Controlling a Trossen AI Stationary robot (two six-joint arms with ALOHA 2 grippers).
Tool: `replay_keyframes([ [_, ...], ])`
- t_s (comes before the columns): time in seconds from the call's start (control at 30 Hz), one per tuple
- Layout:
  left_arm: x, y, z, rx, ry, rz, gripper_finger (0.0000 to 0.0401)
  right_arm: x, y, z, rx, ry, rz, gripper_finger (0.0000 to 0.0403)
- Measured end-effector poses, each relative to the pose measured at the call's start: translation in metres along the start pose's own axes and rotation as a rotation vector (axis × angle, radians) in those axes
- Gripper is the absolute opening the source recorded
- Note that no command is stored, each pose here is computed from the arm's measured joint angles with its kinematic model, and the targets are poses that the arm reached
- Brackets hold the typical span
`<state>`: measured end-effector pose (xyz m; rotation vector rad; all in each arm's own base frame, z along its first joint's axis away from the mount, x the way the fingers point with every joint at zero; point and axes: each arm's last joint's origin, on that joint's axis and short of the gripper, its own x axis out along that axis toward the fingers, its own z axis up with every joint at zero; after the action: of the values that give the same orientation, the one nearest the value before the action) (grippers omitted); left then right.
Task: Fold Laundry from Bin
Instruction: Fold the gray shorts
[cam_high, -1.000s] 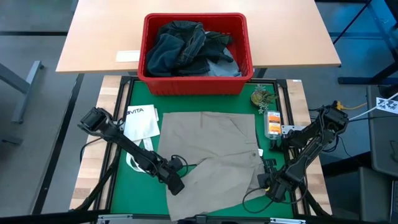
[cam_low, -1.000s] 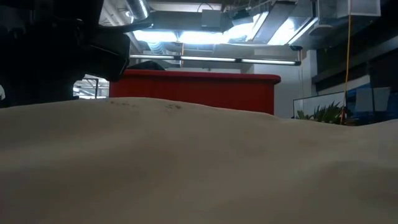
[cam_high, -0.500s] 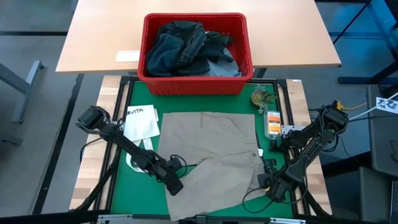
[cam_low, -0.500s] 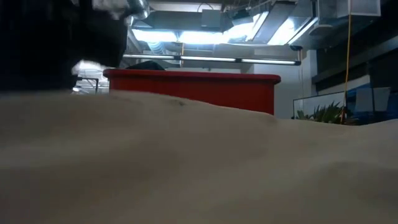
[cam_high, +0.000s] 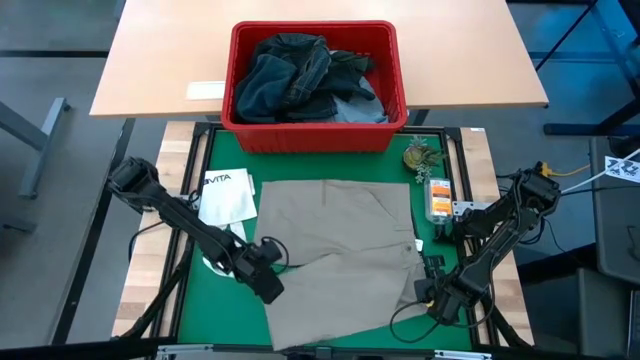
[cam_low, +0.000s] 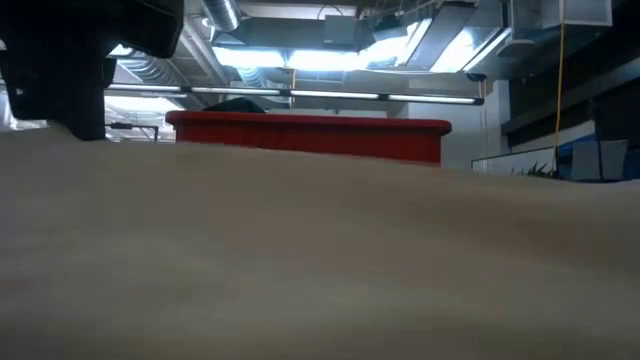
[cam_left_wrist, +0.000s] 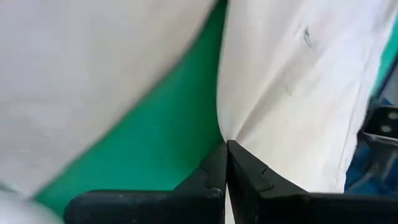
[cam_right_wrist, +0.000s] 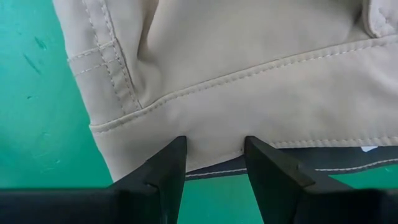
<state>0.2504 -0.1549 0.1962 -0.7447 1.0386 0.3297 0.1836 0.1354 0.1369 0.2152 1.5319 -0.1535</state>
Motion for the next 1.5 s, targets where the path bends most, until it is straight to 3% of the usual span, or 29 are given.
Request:
replay_keyframes([
  [0.23,-0.012,-0.003,0.002,0.137,-0.049,-0.042,0.0,0.0,0.0,0.0,0.0,0.0,0.0,0.0166],
  [0.37,-0.008,-0.002,-0.002,0.157,-0.033,-0.017,0.0013,0.0,0.0,0.0,0.0,0.0,-0.001,0.0166],
  [0.63,-0.006,0.004,0.005,0.149,-0.022,0.025,0.0107,-0.012,0.009,0.007,-0.023,-0.013,0.012,0.0166],
  [0.87,-0.003,0.009,0.017,0.12,0.088,-0.004,0.0166,-0.036,0.013,0.014,-0.084,-0.034,-0.075,0.0166],
  [1.0,-0.002,0.011,0.024,0.143,0.095,-0.012,0.0169,-0.051,0.019,0.018,-0.105,-0.044,-0.078,0.0166],
  [1.33,-0.012,0.0,0.036,0.285,0.062,-0.054,0.0148,-0.059,0.05,0.006,-0.252,-0.121,0.073,0.0166],
  [1.5,-0.021,-0.018,0.042,0.303,-0.027,-0.139,0.0145,-0.058,0.061,0.001,-0.284,-0.241,0.038,0.0166],
])
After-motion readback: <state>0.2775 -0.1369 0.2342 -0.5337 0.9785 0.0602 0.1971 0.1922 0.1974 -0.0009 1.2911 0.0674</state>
